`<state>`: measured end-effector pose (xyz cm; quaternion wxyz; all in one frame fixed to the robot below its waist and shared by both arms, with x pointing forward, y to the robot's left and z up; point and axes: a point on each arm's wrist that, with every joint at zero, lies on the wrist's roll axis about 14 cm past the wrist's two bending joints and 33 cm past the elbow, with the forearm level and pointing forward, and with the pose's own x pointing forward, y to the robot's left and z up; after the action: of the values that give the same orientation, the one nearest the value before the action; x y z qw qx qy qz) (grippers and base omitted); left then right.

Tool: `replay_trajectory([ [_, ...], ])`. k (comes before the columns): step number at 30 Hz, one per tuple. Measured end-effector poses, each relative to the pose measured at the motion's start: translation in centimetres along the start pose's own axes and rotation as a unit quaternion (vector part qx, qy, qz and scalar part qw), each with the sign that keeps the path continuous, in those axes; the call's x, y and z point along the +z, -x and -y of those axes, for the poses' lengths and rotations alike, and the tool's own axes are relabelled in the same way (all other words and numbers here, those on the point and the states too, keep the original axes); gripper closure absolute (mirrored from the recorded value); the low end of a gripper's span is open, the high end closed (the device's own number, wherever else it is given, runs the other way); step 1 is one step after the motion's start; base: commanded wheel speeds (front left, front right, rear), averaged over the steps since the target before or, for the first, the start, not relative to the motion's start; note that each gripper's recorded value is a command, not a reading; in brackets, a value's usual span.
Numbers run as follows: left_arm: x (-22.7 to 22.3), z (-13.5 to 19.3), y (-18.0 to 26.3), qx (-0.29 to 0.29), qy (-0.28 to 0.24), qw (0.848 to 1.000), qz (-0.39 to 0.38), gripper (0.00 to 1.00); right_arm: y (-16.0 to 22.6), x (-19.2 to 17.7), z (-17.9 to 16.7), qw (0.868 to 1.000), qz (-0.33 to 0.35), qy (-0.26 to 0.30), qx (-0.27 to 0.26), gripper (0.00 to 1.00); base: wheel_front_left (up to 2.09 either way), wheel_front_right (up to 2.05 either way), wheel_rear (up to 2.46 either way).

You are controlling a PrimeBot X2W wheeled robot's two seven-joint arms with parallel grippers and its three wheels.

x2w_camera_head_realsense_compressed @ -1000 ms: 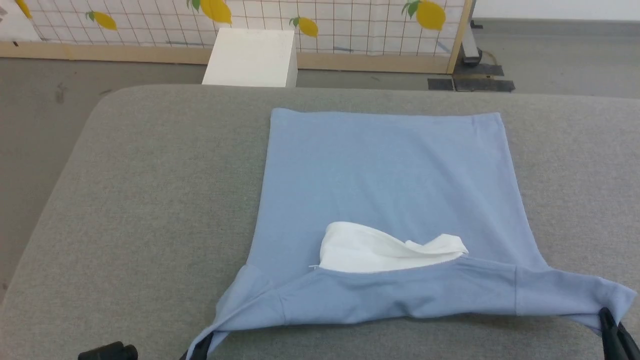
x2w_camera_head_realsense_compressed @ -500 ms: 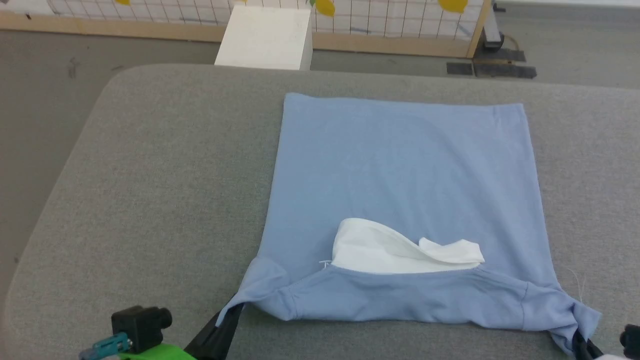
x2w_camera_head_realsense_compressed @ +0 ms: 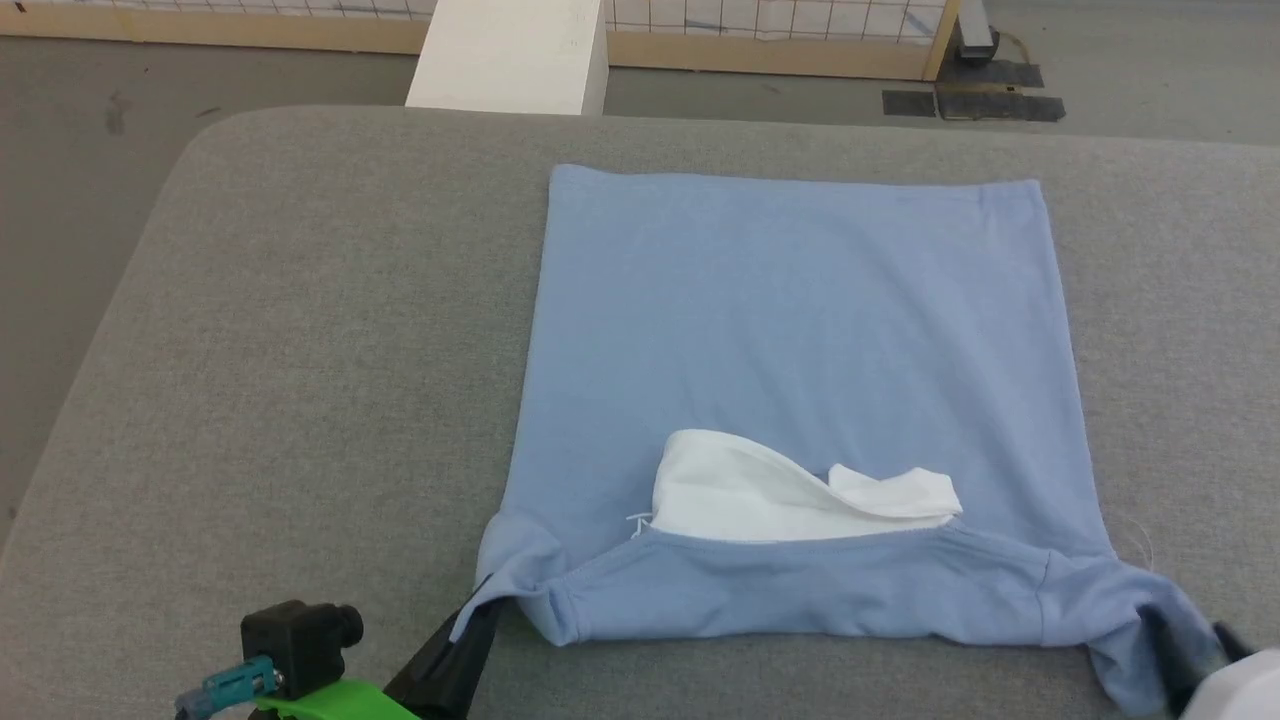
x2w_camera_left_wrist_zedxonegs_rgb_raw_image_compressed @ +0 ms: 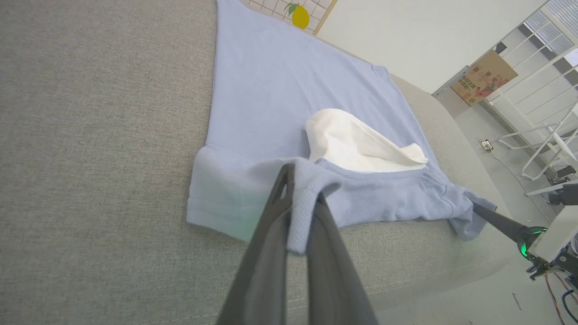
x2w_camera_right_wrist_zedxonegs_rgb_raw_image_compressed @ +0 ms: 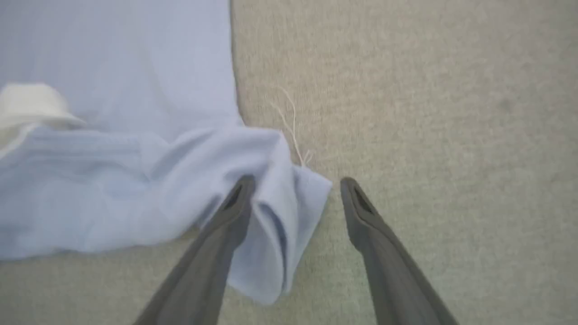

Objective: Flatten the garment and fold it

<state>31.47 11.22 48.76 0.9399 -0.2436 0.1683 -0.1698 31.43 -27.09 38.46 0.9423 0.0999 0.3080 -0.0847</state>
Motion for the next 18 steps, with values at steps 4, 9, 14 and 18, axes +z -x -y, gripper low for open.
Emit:
replay_trajectory([
  [4, 0.1, 0.1, -0.3, -0.001, 0.003, 1.000, 0.006, 1.00, 1.6, 6.3, 1.1, 0.999, 0.046, 0.024, 0.000, 0.00, 0.00, 0.00, 0.00],
  [9, -0.1, 0.3, -0.9, -0.005, 0.001, 1.000, 0.004, 1.00, 1.5, 14.7, 1.7, 0.990, 0.116, 0.082, -0.017, 0.00, 0.00, 0.00, 0.00],
  [14, 0.5, 1.1, -3.0, -0.026, -0.013, 1.000, 0.008, 1.00, -2.4, 21.2, -1.7, 0.982, 0.156, 0.110, 0.006, 0.00, 0.00, 0.00, 0.00],
  [18, 0.6, 1.6, -4.9, -0.041, -0.013, 0.999, 0.008, 1.00, -6.9, 23.7, -4.5, 0.984, 0.146, 0.100, 0.032, 0.00, 0.00, 0.00, 0.00],
])
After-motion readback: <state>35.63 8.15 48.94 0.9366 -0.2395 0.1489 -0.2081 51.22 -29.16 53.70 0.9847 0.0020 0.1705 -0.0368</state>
